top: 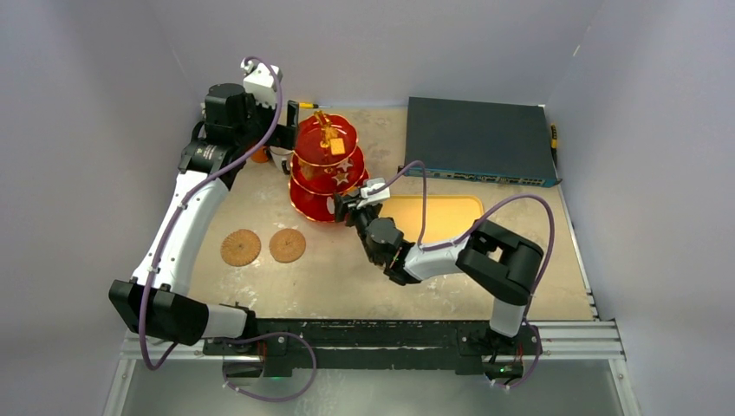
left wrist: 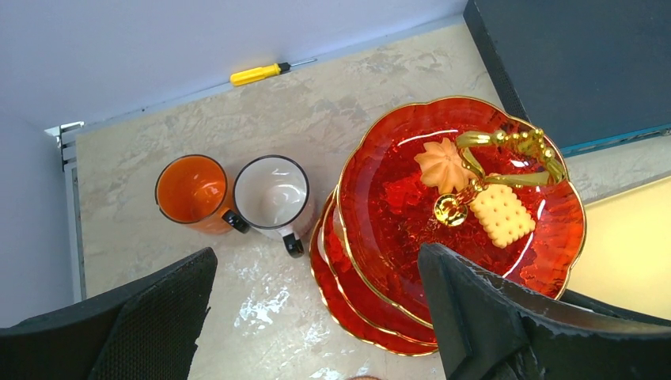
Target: Serve the afternoon tea
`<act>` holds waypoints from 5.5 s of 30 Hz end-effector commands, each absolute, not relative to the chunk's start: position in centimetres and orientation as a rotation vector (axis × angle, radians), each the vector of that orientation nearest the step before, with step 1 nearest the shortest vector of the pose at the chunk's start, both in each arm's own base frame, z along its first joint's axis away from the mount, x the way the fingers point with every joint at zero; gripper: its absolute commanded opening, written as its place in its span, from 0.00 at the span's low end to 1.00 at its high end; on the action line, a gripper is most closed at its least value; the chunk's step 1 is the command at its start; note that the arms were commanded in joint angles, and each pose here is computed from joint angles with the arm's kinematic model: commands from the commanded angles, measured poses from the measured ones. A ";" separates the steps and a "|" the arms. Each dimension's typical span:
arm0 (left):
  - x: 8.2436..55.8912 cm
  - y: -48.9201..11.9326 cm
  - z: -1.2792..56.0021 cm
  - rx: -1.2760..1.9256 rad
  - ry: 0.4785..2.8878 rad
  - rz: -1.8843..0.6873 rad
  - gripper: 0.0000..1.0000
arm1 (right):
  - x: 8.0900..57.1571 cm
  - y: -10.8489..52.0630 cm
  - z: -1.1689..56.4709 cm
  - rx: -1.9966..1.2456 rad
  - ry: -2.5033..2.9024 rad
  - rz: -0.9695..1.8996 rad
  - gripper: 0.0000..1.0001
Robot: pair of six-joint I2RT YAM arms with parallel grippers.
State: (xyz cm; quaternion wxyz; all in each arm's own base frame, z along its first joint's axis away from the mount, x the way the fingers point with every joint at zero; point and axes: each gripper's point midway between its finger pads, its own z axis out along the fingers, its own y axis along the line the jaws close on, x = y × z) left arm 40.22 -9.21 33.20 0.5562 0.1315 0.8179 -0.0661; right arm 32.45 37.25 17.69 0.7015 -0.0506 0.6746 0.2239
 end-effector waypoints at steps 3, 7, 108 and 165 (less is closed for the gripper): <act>40.2 -9.0 36.8 0.306 1.831 -0.157 0.99 | 31.9 35.8 21.6 -0.024 1.410 0.544 0.66; 40.1 -9.2 37.1 0.306 1.821 -0.172 0.99 | 31.2 34.1 22.0 -0.008 1.422 0.527 0.65; 43.1 -8.5 41.1 0.294 1.726 -0.217 0.99 | 30.0 5.3 13.8 0.741 1.775 -0.205 0.46; 41.7 -7.5 41.0 0.319 1.739 -0.188 0.99 | 33.2 36.3 21.3 0.090 1.521 0.415 0.67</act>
